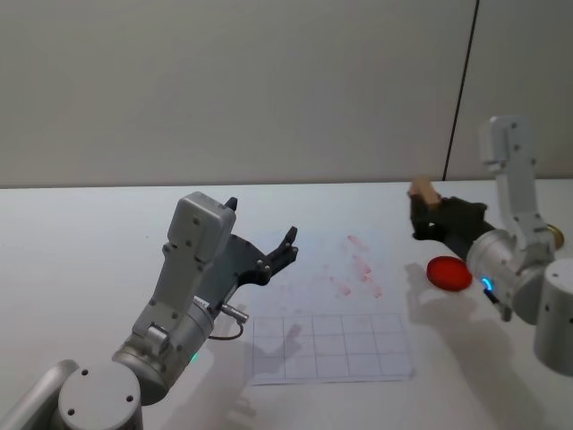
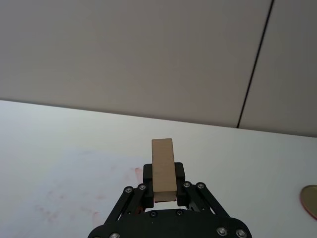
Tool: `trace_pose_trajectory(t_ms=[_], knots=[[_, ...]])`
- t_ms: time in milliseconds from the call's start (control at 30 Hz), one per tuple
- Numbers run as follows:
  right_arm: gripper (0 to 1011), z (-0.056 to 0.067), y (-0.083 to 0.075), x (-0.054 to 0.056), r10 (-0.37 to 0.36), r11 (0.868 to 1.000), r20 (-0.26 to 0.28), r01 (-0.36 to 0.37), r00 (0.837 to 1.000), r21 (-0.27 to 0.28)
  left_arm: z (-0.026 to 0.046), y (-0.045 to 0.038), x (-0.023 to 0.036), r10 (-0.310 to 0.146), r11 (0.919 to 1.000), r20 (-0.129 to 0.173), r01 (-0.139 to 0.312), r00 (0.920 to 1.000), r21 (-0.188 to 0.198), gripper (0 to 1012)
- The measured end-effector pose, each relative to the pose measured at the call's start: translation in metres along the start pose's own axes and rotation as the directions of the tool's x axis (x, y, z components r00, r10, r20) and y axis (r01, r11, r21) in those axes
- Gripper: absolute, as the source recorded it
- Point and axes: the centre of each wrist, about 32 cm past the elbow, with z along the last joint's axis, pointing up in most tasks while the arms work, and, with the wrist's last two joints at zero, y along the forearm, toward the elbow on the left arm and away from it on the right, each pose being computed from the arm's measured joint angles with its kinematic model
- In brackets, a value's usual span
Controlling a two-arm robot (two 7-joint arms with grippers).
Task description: Use the one hand to pick up the stamp and affix it onto the A4 paper.
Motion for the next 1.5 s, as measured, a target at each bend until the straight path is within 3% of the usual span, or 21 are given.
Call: trace_pose_trajectory(t_ms=[333,600,867,1200,1500], knots=[[225,0.005,0.003,-0.033,0.090,0.993,0.012,-0.088,0.996,-0.073,0.0000,0.0000,0.0000,0.000,1.0000,0.000,0.000,1.0000,0.000,993],[225,-0.001,0.003,-0.046,0.113,0.985,0.031,-0.108,0.993,-0.136,0.0000,0.0000,0.0000,0.000,1.0000,0.000,0.000,1.0000,0.000,993],[225,-0.008,0.001,-0.050,0.106,0.978,0.046,-0.096,0.993,-0.183,0.0000,0.0000,0.0000,0.000,1.0000,0.000,0.000,1.0000,0.000,993],[225,-0.015,0.000,-0.047,0.086,0.973,0.056,-0.072,0.995,-0.221,0.0000,0.0000,0.0000,0.000,1.0000,0.000,0.000,1.0000,0.000,993],[225,-0.027,0.006,-0.044,0.111,0.960,0.043,-0.096,0.993,-0.264,0.0000,0.0000,0.0000,0.000,1.0000,0.000,0.000,1.0000,0.000,993]])
